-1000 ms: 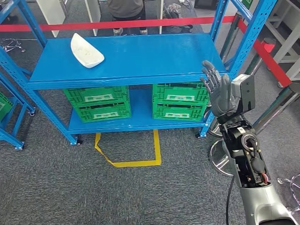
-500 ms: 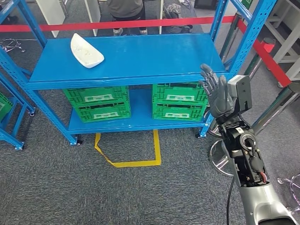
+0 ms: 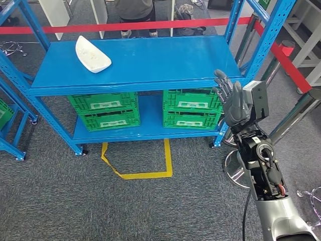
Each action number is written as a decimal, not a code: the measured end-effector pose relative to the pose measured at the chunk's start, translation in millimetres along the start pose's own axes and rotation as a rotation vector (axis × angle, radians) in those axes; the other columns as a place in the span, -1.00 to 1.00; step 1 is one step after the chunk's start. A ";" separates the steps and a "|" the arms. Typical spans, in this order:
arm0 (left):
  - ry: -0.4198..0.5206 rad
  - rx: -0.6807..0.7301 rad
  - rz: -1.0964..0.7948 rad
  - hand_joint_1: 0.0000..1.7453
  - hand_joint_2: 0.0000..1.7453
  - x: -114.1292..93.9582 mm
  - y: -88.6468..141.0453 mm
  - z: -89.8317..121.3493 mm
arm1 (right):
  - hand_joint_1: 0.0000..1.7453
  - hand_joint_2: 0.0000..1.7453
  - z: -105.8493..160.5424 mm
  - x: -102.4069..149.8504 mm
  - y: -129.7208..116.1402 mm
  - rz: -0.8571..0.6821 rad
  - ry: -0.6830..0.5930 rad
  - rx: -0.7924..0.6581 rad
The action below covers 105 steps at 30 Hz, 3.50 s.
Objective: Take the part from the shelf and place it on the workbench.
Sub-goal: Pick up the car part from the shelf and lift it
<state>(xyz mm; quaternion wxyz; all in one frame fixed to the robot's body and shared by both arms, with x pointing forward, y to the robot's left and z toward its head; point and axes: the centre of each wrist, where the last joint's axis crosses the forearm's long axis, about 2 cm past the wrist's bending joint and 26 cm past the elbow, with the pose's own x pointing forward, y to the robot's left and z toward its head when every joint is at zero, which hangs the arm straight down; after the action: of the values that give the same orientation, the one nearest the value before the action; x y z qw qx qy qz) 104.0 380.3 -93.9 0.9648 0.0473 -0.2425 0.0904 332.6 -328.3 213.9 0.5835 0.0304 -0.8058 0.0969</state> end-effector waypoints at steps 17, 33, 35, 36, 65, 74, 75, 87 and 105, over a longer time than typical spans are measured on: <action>0.012 -0.007 -0.006 -1.00 -1.00 3.1 -0.4 -0.8 | -1.00 -1.00 0.3 -1.6 0.1 0.017 0.008 0.006; 0.010 -0.009 -0.011 -1.00 -1.00 5.3 -0.9 -1.3 | -1.00 -1.00 1.1 -3.1 0.1 0.016 0.017 0.006; 0.008 -0.009 -0.012 -1.00 -1.00 6.7 -1.1 -1.7 | -1.00 -1.00 1.1 -3.1 0.0 0.016 0.017 0.006; 0.007 -0.010 -0.012 -1.00 -1.00 7.6 -1.4 -1.9 | -1.00 -1.00 1.0 -2.8 -0.1 0.016 0.015 0.005; 0.017 -0.011 -0.010 -1.00 -1.00 4.3 -3.6 -1.3 | -1.00 -1.00 0.0 -7.8 0.3 0.010 0.024 0.019; 0.016 -0.011 -0.011 -1.00 -1.00 2.3 -3.2 -0.8 | -1.00 -1.00 -3.2 -4.3 1.0 0.010 0.011 0.036; 0.016 -0.010 -0.011 -1.00 -1.00 2.1 -3.0 -0.7 | -1.00 -1.00 -3.1 -4.4 1.0 0.010 0.011 0.036; 0.012 -0.012 -0.014 -1.00 -1.00 4.3 -3.8 -1.3 | -1.00 -1.00 -1.0 -6.1 1.4 0.010 0.018 0.034; 0.013 -0.007 -0.016 -1.00 -1.00 2.8 -3.9 -1.0 | -1.00 -1.00 0.2 -5.9 2.0 0.012 0.017 0.038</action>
<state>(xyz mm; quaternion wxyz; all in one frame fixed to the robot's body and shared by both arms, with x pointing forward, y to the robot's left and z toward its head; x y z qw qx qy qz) 107.7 377.0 -93.6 0.9672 0.0454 -0.2361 0.0823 334.0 -326.8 208.1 0.5889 0.0361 -0.7990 0.1158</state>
